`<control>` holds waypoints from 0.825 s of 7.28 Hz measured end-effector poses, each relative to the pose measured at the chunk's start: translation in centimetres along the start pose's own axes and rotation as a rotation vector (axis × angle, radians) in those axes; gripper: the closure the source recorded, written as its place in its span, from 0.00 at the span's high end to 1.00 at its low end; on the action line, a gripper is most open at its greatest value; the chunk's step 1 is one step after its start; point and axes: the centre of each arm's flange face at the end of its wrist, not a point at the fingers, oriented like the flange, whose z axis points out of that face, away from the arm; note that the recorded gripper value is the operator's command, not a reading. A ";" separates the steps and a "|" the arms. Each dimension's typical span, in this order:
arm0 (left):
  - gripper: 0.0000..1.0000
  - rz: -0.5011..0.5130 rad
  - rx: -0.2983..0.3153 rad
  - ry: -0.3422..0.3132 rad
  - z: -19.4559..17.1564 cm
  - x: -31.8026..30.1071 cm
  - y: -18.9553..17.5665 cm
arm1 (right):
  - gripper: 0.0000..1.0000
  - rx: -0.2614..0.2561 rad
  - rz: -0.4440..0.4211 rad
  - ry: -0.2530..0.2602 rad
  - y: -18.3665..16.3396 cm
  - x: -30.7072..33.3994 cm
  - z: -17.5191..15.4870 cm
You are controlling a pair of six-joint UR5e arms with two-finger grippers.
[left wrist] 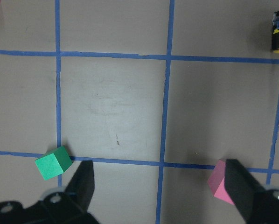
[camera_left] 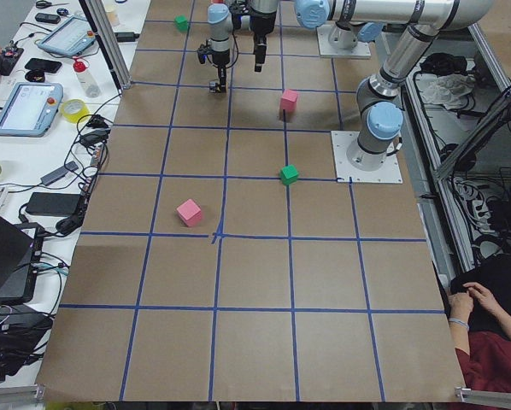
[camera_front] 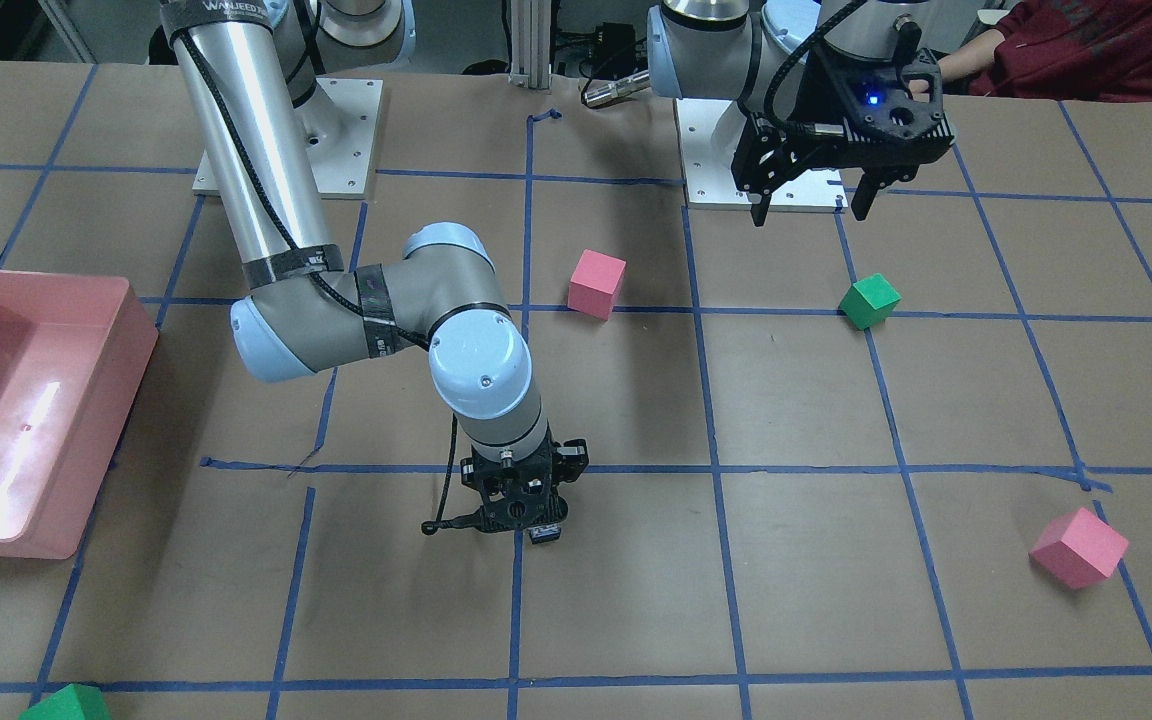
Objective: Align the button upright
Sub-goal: 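Lower the button onto the table and open the right gripper, then raise the right gripper away while the left gripper reaches toward the button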
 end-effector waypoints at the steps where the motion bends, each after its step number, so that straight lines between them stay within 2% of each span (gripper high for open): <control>1: 1.00 0.001 0.000 0.000 0.0 0.0 0.0 | 0.74 0.001 0.000 0.000 0.0 0.0 -0.1; 2: 1.00 0.001 0.000 0.000 0.0 0.0 0.0 | 0.78 0.009 -0.003 0.001 0.0 -0.1 -0.5; 4: 1.00 0.002 -0.004 0.001 0.2 0.1 0.2 | 0.98 0.050 -0.008 0.023 0.2 0.0 -3.1; 6: 1.00 -0.006 -0.006 0.004 1.1 0.3 0.2 | 1.00 0.087 -0.007 0.100 0.4 0.9 -5.2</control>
